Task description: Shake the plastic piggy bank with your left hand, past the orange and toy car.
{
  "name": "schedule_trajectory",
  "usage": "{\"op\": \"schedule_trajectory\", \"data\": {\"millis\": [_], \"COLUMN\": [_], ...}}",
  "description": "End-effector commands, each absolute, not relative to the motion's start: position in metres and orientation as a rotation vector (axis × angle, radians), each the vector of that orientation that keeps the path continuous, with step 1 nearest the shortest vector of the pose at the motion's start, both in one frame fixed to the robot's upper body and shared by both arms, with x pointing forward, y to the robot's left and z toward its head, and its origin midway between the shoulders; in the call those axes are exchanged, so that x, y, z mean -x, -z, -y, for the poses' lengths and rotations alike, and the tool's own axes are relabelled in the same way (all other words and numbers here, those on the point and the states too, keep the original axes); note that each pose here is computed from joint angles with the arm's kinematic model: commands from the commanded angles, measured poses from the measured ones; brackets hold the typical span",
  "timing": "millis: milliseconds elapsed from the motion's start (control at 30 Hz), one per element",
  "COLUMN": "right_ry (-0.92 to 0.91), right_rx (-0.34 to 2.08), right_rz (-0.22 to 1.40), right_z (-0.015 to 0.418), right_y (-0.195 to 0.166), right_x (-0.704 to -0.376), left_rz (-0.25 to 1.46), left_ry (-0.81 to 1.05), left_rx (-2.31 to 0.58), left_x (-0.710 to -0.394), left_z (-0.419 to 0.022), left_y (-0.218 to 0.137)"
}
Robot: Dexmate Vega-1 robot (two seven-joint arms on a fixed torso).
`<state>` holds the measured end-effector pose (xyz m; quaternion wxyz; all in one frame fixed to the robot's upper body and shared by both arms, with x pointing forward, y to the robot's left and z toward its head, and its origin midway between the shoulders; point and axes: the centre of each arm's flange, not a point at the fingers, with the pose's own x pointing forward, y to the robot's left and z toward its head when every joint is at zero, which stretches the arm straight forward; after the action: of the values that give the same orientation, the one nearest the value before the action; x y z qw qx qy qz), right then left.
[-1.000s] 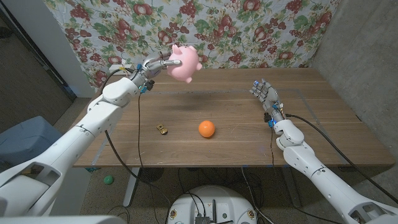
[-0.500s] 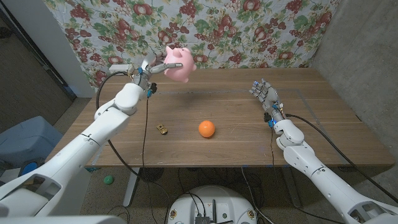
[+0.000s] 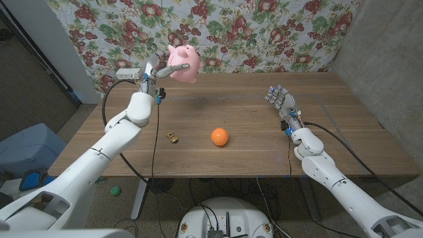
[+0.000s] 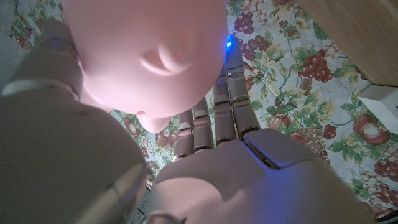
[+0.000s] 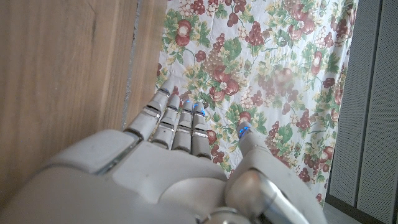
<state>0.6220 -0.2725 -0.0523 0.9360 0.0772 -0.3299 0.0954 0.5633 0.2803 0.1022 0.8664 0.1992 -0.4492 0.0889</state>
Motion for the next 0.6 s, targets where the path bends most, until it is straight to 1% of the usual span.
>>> {"op": "schedule_trajectory", "data": {"millis": [33,333,600], "right_ry": [-0.187,-0.179,-0.175], "right_rx": [-0.160,-0.163,-0.166], "right_rz": [0.687,0.692,0.697], "right_z": [0.277,0.279,0.279], "right_y": [0.055,0.058,0.060], "right_x": [-0.615,-0.610,-0.606], "left_rz": [0.953,0.879,0.769], "left_ry": [-0.139,-0.062,-0.002], "left_rx": [-0.415,-0.445,-0.509], "left_x": [-0.557,-0.557,-0.558], "left_z": [-0.279,-0.276,-0.275], "left_y": [-0.105,-0.109,-0.115]}}
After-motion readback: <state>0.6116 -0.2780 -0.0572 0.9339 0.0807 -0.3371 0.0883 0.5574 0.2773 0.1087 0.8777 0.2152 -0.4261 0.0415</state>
